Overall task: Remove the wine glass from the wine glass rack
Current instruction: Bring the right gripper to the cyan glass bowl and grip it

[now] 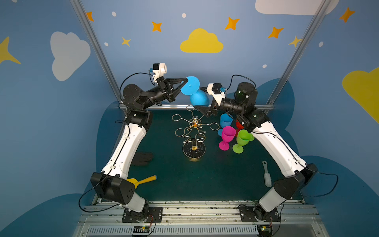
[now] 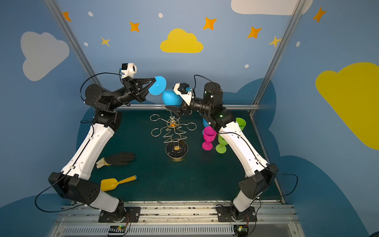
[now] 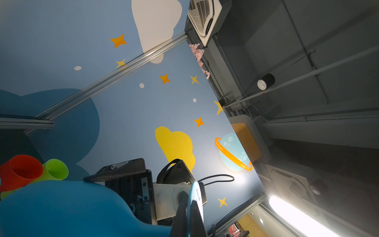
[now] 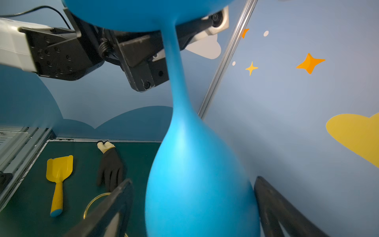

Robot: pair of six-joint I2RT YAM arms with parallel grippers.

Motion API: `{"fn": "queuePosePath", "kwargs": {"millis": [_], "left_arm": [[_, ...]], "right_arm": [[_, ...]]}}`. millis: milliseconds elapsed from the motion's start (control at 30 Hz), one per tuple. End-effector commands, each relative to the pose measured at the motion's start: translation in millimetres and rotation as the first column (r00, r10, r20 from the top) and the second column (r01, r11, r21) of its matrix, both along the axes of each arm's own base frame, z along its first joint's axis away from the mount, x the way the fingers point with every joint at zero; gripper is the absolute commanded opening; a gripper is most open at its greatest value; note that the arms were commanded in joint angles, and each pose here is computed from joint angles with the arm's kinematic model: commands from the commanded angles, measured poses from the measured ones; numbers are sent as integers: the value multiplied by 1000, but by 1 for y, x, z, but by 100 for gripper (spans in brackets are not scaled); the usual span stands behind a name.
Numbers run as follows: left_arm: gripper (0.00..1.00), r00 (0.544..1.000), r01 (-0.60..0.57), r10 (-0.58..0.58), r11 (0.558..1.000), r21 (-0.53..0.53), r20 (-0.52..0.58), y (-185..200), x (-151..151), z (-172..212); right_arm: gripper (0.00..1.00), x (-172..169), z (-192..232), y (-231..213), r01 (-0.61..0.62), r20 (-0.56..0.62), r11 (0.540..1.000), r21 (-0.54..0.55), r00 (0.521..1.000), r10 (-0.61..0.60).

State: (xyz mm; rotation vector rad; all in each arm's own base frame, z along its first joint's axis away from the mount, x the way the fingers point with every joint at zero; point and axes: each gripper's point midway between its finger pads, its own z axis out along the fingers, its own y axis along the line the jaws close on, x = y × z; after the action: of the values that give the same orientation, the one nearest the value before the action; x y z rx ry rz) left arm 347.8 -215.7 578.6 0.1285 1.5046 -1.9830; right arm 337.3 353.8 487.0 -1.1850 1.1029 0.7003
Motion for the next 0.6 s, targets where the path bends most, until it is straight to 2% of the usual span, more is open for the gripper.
{"fn": "queuePosePath", "kwargs": {"millis": [0,300,400,567], "left_arm": [[3,997,3,-1,1000,-24,74,2,-20,17],[3,998,26,-23,999,-46,64,-1,-26,17],[3,997,21,-18,999,-45,72,0,-29,19],[3,996,14,-11,999,-40,88,0,-33,22]], "right_arm": [[91,2,5,5,16,5,1000,9,1000,-16],[87,3,1,17,54,-3,999,-2,999,-54],[80,-1,0,16,58,-15,998,-9,998,-59],[59,-6,-3,10,88,-30,996,-12,996,-89]]}}
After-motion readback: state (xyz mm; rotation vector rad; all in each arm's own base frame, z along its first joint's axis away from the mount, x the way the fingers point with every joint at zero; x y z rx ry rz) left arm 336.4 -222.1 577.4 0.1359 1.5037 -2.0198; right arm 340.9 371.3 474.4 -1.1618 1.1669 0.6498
